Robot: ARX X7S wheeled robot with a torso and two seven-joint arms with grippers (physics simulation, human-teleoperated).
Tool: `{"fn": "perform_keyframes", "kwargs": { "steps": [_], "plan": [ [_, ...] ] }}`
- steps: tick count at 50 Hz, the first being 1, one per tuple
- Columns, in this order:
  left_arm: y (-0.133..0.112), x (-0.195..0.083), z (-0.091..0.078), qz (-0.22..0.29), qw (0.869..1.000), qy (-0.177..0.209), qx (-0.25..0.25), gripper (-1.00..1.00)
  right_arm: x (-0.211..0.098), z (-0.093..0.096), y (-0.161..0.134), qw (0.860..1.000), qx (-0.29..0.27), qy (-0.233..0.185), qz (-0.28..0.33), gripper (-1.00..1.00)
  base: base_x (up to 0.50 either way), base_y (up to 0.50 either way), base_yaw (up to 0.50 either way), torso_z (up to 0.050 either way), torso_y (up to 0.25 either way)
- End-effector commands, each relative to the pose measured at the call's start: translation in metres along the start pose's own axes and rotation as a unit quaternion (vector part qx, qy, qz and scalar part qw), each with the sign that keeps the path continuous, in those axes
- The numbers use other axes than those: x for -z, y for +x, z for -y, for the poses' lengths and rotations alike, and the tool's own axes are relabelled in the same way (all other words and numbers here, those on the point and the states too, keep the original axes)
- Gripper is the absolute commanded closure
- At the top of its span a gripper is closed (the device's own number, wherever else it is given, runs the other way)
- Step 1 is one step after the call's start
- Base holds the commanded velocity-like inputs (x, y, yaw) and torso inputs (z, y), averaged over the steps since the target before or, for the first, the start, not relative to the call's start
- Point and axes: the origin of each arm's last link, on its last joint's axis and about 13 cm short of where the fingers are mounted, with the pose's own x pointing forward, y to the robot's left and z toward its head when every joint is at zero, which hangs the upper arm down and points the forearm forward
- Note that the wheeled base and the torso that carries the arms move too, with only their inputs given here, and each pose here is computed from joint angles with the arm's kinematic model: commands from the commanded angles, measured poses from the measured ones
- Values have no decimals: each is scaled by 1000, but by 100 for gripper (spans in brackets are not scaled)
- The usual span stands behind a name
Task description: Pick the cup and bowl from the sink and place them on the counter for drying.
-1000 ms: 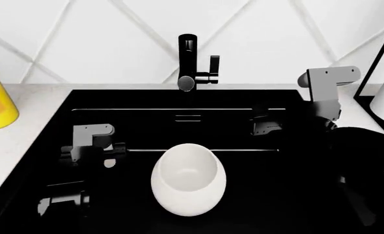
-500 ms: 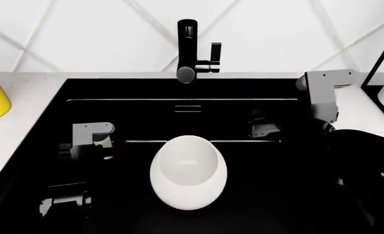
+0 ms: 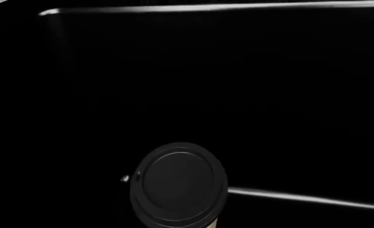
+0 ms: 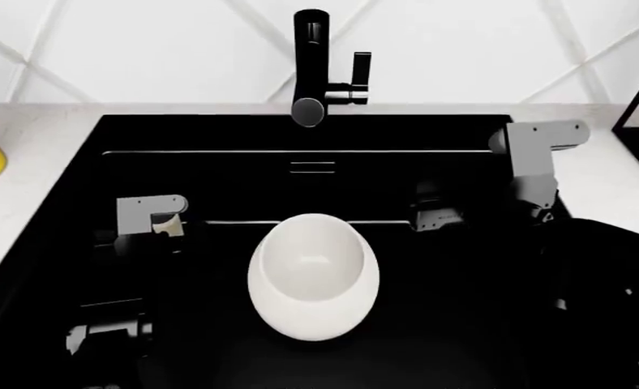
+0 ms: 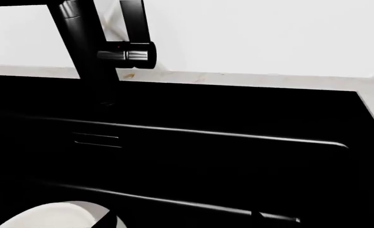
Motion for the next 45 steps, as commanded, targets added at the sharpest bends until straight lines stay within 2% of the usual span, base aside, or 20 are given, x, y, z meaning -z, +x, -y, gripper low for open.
{"fn": "perform_keyframes", "kwargs": {
  "steps": [1, 12, 19, 32, 37, 38, 45],
  "plan": [
    [-1, 5, 4, -4, 1000, 1, -6, -100, 2, 0, 1, 1000, -1, 1, -2, -100, 0, 0, 0, 5, -61],
    [0, 2, 4, -2, 1000, 7, -3, -100, 4, 0, 1, 1000, -2, 4, -2, -100, 0, 0, 0, 6, -76],
    [0, -1, 10, -2, 1000, -1, -8, -100, 5, 0, 0, 1000, -1, 6, -2, -100, 0, 0, 0, 10, -121],
    [0, 0, 4, 1, 1000, -13, -6, -100, 7, 0, 2, 1000, -3, 7, -4, -100, 0, 0, 0, 10, -109],
    [0, 1, 8, 8, 1000, -17, -1, -100, 7, 0, 2, 1000, -3, 7, -5, -100, 0, 0, 0, 0, 0],
    [0, 0, 9, 9, 1000, -17, -3, 100, 7, 0, 2, 1000, -3, 7, -5, -100, 0, 0, 0, 0, 0],
    [0, 0, 11, 12, 1000, -16, -7, 100, 8, 0, 2, 1000, -3, 8, -5, -100, 0, 0, 0, 0, -2]
  ]
}}
